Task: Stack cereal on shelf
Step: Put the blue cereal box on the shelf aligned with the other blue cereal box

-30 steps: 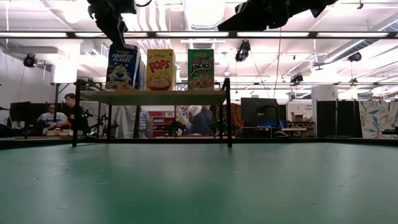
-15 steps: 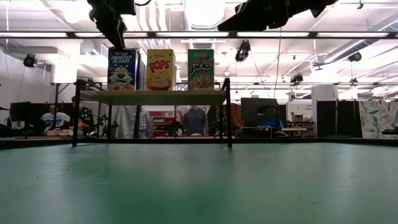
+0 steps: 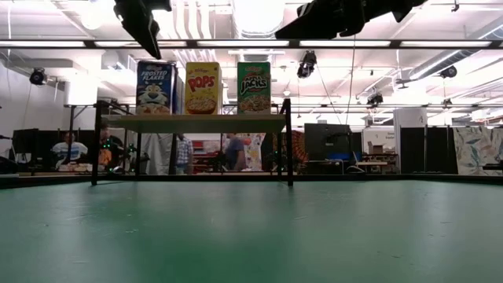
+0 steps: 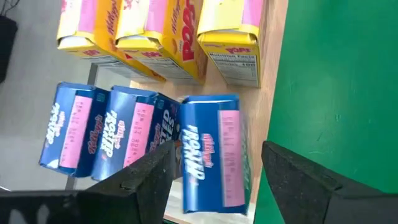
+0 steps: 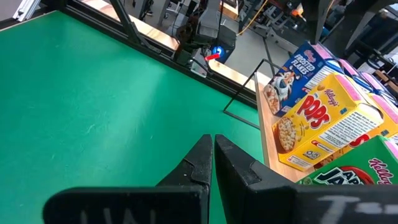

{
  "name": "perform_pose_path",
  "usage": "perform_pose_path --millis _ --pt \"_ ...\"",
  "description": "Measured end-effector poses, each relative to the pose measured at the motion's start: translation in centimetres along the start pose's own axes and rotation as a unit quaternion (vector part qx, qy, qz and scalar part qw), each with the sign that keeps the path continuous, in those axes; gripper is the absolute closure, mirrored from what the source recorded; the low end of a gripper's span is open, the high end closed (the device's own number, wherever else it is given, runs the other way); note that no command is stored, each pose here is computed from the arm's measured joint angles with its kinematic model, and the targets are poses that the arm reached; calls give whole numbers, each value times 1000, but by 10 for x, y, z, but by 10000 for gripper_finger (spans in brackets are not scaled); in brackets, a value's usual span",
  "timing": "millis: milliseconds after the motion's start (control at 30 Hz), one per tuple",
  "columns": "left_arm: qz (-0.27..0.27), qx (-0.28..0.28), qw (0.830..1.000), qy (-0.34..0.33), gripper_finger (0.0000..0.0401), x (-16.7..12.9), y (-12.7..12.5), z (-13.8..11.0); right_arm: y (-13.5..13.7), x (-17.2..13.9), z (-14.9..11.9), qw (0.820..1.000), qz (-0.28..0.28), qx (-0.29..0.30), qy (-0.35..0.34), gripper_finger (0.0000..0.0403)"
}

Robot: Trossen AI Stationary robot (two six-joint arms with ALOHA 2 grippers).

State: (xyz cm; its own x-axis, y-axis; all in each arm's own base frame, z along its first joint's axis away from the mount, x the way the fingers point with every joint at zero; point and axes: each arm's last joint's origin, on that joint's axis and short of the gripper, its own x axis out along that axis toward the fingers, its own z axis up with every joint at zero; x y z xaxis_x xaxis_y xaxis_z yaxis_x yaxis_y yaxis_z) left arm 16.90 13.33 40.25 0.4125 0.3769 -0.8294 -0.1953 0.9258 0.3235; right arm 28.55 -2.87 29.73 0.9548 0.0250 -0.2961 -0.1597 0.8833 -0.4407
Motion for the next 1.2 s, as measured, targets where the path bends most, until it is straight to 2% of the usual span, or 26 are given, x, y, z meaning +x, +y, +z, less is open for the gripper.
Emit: perform_pose_path --millis 233,333,433,600,800,1033,1200 --pt "-14 -17 1000 7 178 -6 -7 1 0 0 0 1000 -1 -7 0 394" --pt "-31 -8 999 11 191 -7 -17 4 0 0 0 1000 -1 -9 1 394" --pt "-47 -2 999 5 222 -9 -29 10 0 0 0 1000 -1 -14 0 394" --pt "-69 -1 998 2 300 -9 -50 13 0 0 0 1000 -1 -21 0 394" --pt "-14 -25 998 59 389 17 -67 3 -1 0 1 1000 -3 -28 -3 394" --pt "61 -18 991 118 391 56 -78 -18 -1 0 1 1000 -3 -28 -2 394" --pt "79 -10 988 136 400 71 -83 -26 -1 0 1 1000 -3 -28 -2 394"
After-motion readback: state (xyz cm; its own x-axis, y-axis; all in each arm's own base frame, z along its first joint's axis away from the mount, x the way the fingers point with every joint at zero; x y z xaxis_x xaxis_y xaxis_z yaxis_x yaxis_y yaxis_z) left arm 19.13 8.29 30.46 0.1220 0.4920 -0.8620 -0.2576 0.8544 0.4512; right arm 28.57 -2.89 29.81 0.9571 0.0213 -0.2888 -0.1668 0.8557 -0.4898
